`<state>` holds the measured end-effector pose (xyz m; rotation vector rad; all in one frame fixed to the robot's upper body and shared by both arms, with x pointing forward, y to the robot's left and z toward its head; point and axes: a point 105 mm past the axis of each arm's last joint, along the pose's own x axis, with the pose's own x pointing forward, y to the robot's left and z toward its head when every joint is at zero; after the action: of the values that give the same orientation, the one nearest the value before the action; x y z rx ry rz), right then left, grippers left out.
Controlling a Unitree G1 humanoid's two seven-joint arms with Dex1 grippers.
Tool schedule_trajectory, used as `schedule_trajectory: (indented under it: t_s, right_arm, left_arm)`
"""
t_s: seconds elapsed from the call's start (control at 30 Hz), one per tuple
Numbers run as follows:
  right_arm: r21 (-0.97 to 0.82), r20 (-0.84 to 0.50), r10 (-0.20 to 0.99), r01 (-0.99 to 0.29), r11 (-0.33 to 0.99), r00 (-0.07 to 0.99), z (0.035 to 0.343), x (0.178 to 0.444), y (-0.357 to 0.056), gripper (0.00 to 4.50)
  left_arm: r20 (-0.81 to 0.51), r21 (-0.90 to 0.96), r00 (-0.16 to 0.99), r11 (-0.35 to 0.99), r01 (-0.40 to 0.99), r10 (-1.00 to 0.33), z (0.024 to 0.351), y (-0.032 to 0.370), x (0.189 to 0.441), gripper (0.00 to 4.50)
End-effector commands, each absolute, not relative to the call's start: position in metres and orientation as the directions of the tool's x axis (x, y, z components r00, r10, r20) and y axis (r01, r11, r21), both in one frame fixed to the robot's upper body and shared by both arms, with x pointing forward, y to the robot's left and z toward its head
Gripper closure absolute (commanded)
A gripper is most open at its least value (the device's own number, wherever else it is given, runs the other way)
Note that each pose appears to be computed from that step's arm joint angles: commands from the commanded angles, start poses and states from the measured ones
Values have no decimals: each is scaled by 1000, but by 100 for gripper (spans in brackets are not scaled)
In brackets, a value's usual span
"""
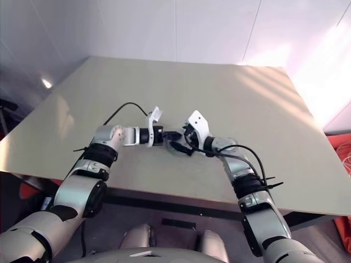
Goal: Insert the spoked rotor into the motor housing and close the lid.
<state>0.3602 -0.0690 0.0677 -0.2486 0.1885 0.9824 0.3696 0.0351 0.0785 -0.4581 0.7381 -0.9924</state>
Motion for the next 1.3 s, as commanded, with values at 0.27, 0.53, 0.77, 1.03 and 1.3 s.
schedule_trajectory:
  t_s: [0.27,0.53,0.77,1.03,1.3]
  right_arm:
    - [-287,-228,815,-837,467,533,130,358,-96,1]
    - [-98,-165,759,-776,623,630,171,370,-139,1]
    - [376,-328,699,-591,714,635,142,361,-166,1]
    - [648,-471,713,-345,679,520,108,327,-158,1]
    - [765,-472,721,-172,621,507,85,329,-142,1]
  left_arm:
    - [-421,-650,345,544,530,-839,62,46,369,450]
    - [-400,-663,327,516,543,-857,66,39,368,450]
    - [-392,-660,335,515,547,-857,68,40,371,450]
    - [-383,-655,356,522,547,-853,70,43,375,450]
    - [-381,-650,366,527,547,-849,70,46,377,450]
